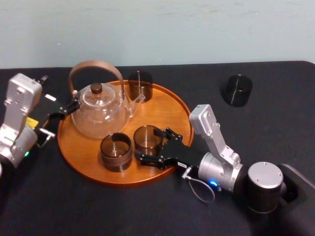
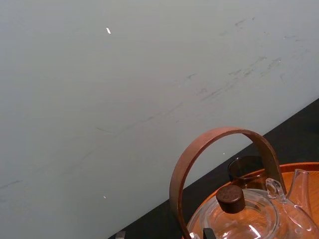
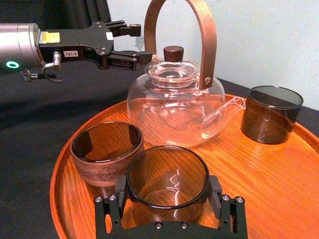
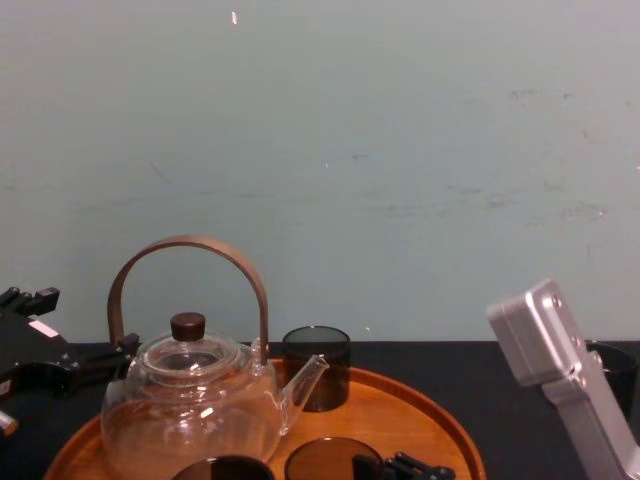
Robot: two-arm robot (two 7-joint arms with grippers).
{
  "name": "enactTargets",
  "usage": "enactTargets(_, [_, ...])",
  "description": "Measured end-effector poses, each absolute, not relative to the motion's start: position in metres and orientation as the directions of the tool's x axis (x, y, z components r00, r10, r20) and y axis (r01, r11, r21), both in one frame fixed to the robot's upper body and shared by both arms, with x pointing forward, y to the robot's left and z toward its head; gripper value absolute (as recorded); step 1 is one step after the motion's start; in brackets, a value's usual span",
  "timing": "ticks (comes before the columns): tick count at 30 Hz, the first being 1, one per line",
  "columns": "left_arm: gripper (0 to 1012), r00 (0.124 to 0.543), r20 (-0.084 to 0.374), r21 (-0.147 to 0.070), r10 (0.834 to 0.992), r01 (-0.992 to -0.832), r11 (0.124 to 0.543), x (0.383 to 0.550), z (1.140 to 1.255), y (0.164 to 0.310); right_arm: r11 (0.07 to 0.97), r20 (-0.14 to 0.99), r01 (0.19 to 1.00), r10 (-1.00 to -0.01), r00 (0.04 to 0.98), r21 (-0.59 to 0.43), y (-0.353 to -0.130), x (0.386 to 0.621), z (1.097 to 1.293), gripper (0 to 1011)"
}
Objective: Pick up the glass from the table and place it on the tray.
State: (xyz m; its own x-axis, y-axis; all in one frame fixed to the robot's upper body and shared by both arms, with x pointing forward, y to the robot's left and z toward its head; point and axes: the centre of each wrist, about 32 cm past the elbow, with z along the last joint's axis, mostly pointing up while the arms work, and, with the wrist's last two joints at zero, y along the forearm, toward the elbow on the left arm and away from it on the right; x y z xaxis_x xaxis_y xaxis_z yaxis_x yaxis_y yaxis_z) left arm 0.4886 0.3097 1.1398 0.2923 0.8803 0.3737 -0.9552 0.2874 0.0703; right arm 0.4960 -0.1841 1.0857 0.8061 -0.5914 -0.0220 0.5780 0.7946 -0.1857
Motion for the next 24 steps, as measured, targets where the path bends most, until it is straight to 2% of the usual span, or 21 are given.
enactTargets(24, [1010, 0.292, 0.374, 0.07, 0.88, -0.955, 0.287, 0.489, 1.14, 0.31, 0.79, -0.022, 0.579, -0.595, 0.804, -0.2, -0.199, 0.48, 1.094, 1002])
